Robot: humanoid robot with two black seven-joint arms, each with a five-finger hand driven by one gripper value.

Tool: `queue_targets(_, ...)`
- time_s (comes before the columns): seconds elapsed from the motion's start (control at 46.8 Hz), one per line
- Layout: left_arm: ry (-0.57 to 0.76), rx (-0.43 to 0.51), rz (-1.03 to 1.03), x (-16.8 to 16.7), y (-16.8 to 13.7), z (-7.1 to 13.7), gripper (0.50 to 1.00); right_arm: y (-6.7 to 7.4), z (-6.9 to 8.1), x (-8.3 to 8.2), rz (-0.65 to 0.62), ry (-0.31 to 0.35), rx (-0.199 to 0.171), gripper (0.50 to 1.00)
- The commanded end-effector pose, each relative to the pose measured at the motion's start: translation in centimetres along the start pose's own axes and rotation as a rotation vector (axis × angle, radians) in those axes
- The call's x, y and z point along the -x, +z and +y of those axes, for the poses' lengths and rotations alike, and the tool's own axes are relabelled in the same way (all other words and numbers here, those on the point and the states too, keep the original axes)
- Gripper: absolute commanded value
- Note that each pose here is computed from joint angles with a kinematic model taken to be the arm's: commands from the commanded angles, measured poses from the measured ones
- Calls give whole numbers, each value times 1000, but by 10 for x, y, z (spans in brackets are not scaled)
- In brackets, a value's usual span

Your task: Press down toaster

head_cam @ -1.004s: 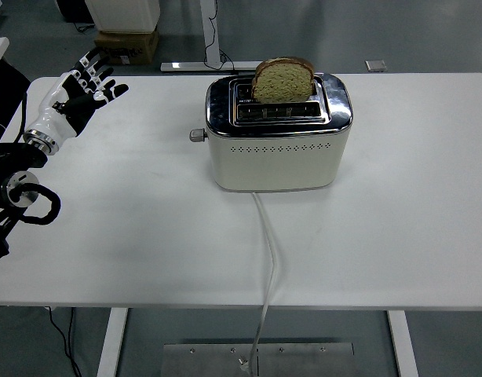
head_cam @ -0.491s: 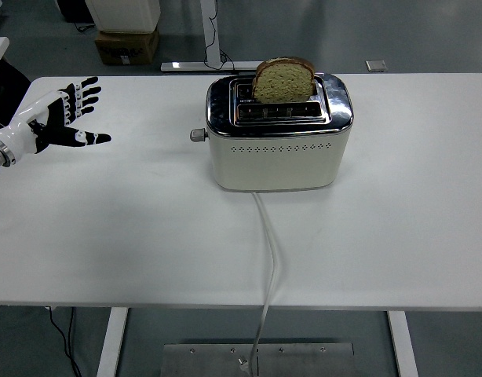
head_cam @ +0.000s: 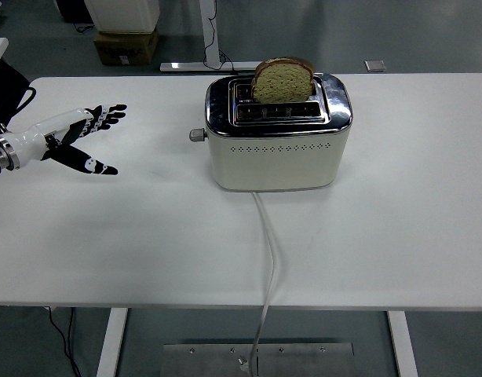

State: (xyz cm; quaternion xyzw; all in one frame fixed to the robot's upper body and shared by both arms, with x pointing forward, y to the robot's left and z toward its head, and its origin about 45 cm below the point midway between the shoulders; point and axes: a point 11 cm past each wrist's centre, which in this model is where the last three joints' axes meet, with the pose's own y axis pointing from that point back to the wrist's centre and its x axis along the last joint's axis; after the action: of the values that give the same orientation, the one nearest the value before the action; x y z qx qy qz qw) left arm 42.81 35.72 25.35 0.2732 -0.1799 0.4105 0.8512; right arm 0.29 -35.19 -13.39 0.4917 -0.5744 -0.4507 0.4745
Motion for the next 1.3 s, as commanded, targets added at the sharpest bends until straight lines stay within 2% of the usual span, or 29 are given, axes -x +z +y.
queue_targets(0.0,-11,1,-42,-1,5,-2,1000,0,0,0,-1,0,0,1000)
queue_targets(0.256,-65,30,-153,5,27,-10,1000,0,0,0,-2,0,0,1000)
queue_targets(0.513,-107,19,-242,13,30,-12,1000,0,0,0,-1,0,0,1000)
queue_targets(1.282,-116,37,-229,20,33,-19,1000,0,0,0,-2,0,0,998)
